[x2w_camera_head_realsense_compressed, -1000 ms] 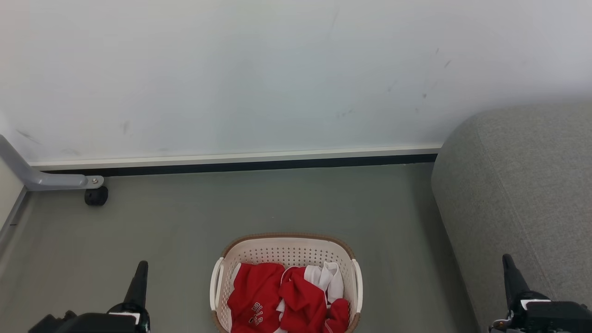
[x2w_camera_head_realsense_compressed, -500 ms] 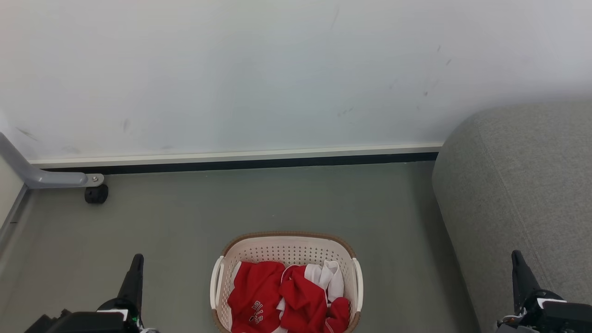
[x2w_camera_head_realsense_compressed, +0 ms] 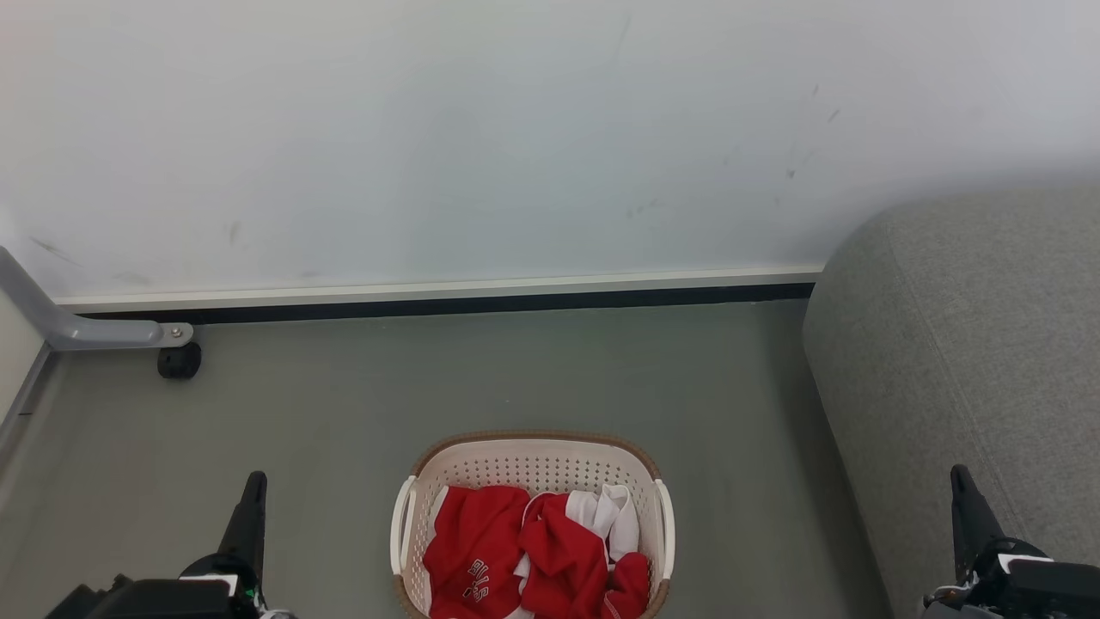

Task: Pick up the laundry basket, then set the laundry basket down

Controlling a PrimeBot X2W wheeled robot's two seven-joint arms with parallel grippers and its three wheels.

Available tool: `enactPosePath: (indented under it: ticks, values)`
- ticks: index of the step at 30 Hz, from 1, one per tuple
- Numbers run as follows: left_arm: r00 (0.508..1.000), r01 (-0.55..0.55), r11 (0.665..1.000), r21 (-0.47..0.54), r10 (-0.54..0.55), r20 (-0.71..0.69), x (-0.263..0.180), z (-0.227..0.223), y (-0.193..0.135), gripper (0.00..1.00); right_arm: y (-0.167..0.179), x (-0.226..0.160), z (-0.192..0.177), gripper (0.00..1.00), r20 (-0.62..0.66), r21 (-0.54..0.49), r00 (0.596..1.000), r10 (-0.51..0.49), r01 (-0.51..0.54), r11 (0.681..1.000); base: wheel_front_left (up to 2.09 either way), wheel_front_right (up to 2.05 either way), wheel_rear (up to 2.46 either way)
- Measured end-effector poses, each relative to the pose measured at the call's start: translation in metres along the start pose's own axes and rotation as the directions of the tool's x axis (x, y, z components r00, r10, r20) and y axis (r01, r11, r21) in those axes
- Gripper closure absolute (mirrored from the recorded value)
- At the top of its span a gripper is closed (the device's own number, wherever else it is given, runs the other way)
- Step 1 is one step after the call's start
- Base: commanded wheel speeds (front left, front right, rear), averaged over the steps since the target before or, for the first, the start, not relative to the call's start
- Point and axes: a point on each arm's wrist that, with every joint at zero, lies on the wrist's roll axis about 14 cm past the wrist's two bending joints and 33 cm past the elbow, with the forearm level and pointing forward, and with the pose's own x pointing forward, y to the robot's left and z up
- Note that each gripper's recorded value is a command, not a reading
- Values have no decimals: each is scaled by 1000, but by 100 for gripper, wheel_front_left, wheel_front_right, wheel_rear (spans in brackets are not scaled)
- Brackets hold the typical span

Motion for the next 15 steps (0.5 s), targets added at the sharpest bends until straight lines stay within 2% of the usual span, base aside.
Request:
enactPosePath:
  ticks: [15]
  values:
    - [1000, 1, 1000, 0, -1, 0, 0, 0, 0, 100, 0, 0, 0, 100, 0, 1, 1000, 1, -1, 1000, 0, 0, 0]
